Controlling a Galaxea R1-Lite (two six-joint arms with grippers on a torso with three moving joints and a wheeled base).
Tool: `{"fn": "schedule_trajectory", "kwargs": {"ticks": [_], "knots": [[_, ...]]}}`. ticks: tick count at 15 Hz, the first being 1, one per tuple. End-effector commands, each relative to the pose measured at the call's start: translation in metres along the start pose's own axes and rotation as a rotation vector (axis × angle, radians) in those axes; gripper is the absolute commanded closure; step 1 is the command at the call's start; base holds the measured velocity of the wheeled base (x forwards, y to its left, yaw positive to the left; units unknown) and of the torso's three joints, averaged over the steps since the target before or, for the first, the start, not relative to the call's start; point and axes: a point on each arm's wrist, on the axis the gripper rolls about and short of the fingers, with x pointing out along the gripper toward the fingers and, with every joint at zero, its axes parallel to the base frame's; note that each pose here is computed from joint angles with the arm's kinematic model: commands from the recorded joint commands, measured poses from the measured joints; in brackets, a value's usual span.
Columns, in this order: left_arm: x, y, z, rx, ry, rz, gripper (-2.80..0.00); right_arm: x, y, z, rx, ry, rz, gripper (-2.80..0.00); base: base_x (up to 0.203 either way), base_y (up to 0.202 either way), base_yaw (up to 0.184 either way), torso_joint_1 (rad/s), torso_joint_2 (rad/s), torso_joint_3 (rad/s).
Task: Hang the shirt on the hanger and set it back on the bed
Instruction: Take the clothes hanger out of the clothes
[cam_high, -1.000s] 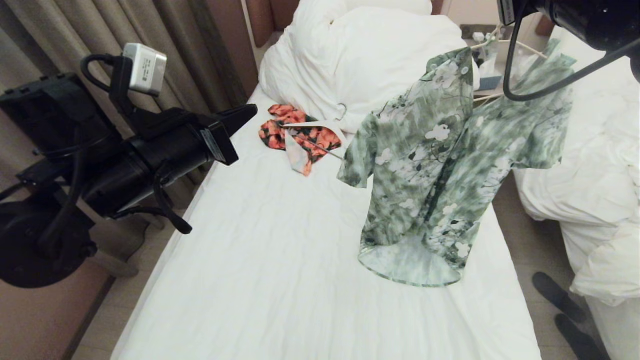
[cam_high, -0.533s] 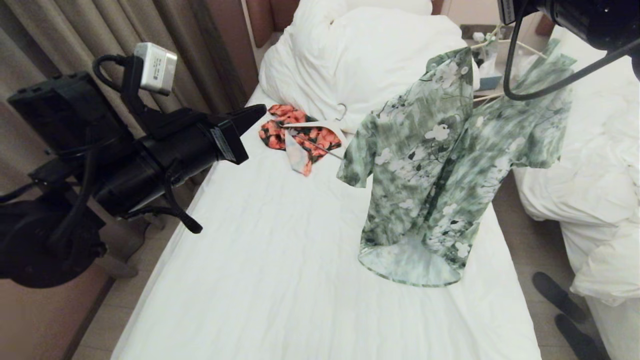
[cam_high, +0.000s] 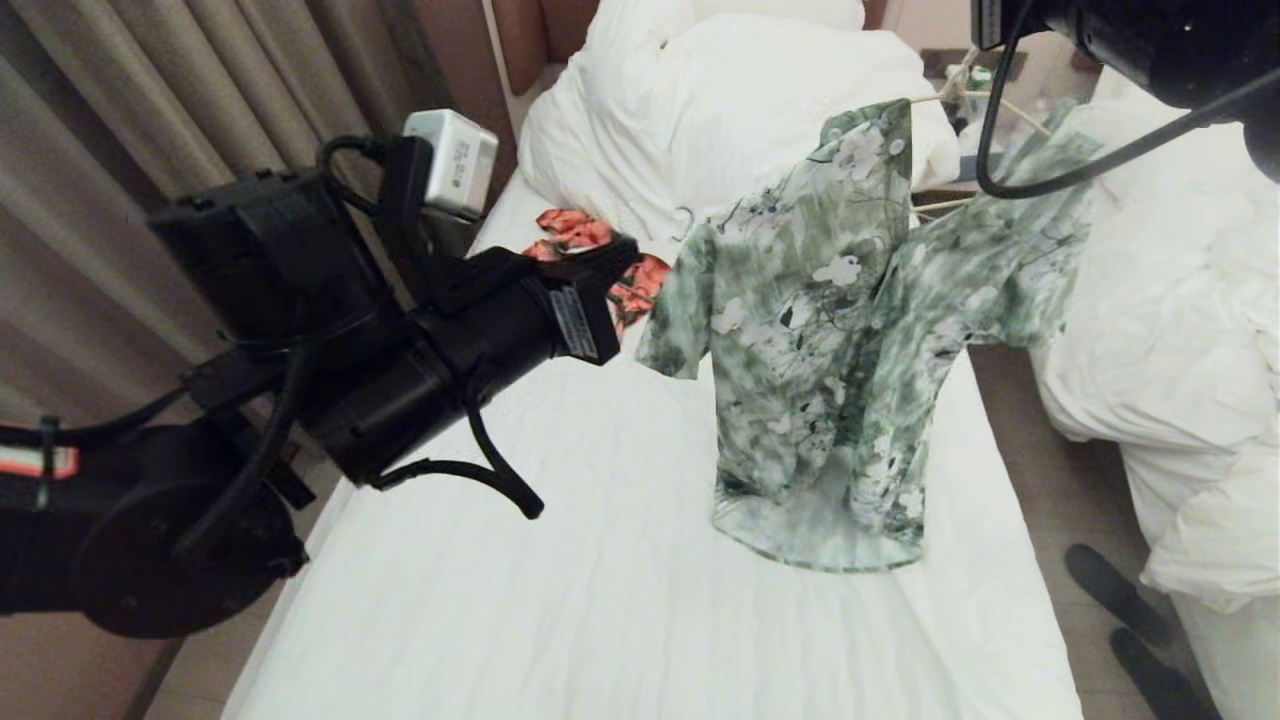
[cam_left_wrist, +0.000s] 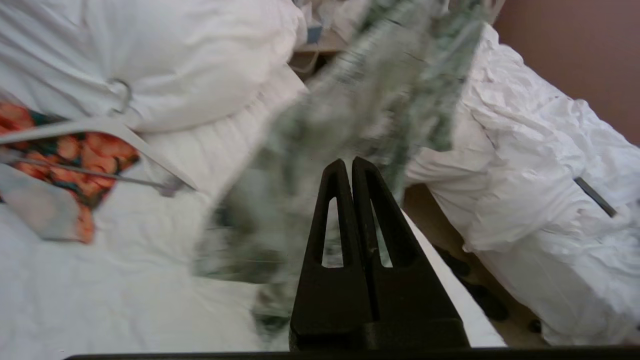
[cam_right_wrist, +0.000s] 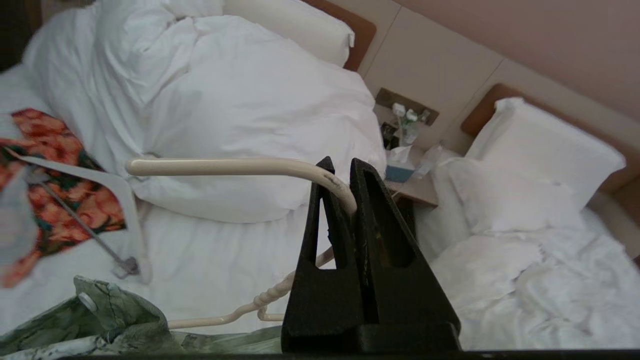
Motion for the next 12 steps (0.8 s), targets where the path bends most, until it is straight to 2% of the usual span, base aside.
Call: {"fn": "schedule_trajectory", "kwargs": {"ticks": [1, 4, 6, 7, 9, 12], "knots": [[0.005, -0.025, -0.008, -0.015, 0.030, -0.022, 0.00, 0.002, 0.007, -0.004, 0.019, 0.012, 0.006, 0.00, 0.000, 0.000, 0.000, 0.000, 0.00, 0.000], [0.020, -0.059, -0.024, -0.042, 0.068, 0.045, 0.00, 0.005, 0.024, -0.012, 0.082, 0.037, 0.027, 0.00, 0.000, 0.000, 0.000, 0.000, 0.00, 0.000], [0.025, -0.076, -0.023, -0.074, 0.053, 0.104, 0.00, 0.001, 0.038, -0.011, 0.121, 0.049, 0.045, 0.00, 0.000, 0.000, 0.000, 0.000, 0.00, 0.000], [0.024, -0.084, -0.021, -0.089, 0.049, 0.109, 0.00, -0.003, 0.049, -0.010, 0.148, 0.055, 0.064, 0.00, 0.000, 0.000, 0.000, 0.000, 0.00, 0.000], [0.026, -0.087, -0.026, -0.087, 0.063, 0.106, 0.00, -0.006, 0.061, -0.009, 0.184, 0.061, 0.087, 0.00, 0.000, 0.000, 0.000, 0.000, 0.00, 0.000], [0.033, -0.090, -0.039, -0.079, 0.090, 0.110, 0.00, -0.008, 0.071, -0.010, 0.192, 0.067, 0.105, 0.00, 0.000, 0.000, 0.000, 0.000, 0.00, 0.000]]}}
